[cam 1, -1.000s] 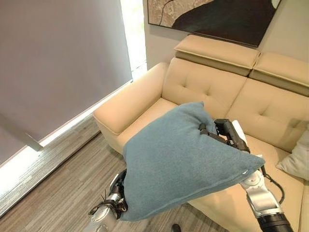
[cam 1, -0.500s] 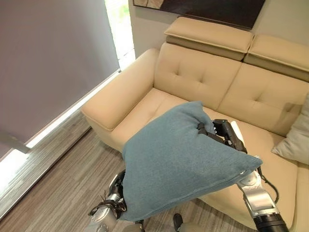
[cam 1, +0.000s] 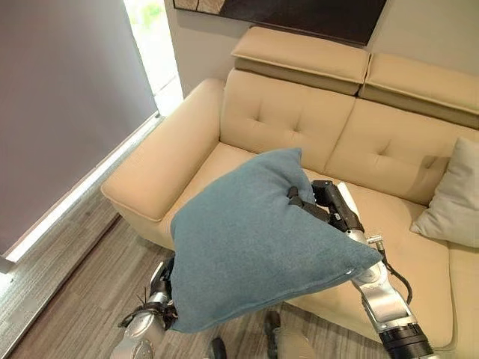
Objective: Pick up all the scattered cushions and arrange them neatly on the sofa.
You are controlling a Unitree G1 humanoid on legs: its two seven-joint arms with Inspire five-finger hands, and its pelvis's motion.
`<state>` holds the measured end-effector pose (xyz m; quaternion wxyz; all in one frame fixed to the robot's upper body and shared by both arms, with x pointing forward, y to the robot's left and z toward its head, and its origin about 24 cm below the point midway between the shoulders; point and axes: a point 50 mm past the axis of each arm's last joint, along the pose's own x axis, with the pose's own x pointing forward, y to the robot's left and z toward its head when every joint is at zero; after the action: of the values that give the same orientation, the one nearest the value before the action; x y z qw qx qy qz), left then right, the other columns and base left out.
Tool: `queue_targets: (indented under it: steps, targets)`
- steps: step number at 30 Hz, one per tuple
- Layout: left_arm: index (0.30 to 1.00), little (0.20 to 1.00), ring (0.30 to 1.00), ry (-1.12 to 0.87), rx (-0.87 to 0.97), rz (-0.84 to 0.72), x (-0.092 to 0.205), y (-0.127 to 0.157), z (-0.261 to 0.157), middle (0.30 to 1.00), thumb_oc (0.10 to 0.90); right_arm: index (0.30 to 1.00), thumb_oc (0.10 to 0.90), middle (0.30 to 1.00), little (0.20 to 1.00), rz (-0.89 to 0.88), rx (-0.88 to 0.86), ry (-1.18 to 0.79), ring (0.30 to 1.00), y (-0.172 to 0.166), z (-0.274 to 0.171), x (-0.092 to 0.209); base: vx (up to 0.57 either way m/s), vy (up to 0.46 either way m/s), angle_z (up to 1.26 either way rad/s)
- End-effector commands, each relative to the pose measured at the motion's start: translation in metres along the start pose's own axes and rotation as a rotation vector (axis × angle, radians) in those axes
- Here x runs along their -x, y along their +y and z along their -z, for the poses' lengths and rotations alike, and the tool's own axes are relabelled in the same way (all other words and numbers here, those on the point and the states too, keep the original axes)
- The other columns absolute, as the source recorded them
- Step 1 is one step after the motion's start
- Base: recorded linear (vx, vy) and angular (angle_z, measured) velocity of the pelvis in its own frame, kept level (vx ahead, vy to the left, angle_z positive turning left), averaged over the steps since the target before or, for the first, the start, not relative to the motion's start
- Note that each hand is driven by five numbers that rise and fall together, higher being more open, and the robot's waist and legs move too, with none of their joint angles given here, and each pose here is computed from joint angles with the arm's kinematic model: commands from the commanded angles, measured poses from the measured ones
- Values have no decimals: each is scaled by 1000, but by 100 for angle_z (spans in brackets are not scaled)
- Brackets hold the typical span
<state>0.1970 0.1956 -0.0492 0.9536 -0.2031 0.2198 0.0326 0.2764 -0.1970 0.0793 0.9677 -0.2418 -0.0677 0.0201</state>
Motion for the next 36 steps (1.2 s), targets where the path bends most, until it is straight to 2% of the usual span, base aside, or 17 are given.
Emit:
queue_targets:
  steps: [1, 10, 18, 29, 33, 36]
  targets:
    - [300, 300, 300, -387, 55, 396, -15, -88, -76, 300, 400, 300, 400, 300, 300, -32, -8, -280, 300, 7, -50, -11, 245, -207, -4]
    - [300, 300, 300, -342, 27, 420, -14, -91, -67, 300, 400, 300, 400, 300, 300, -1, -62, -240, 300, -1, -41, -4, 150, -79, 7]
    - [300, 300, 300, -363, 44, 431, -11, -95, -71, 300, 400, 300, 400, 300, 300, 6, -74, -235, 300, 1, -39, -3, 211, 127, -55]
    - [300, 300, 300, -421, -24, 367, -13, -81, -87, 300, 400, 300, 400, 300, 300, -47, -99, -273, 300, 17, -51, -9, 131, 207, -47]
    - [300, 300, 300, -406, 9, 302, -14, -71, -79, 300, 400, 300, 400, 300, 300, -78, -102, -267, 300, 24, -50, -11, 92, 46, -52]
    - [300, 300, 300, -409, 59, 342, -10, -75, -80, 300, 400, 300, 400, 300, 300, -55, -111, -265, 300, 16, -49, -8, 138, -155, -28]
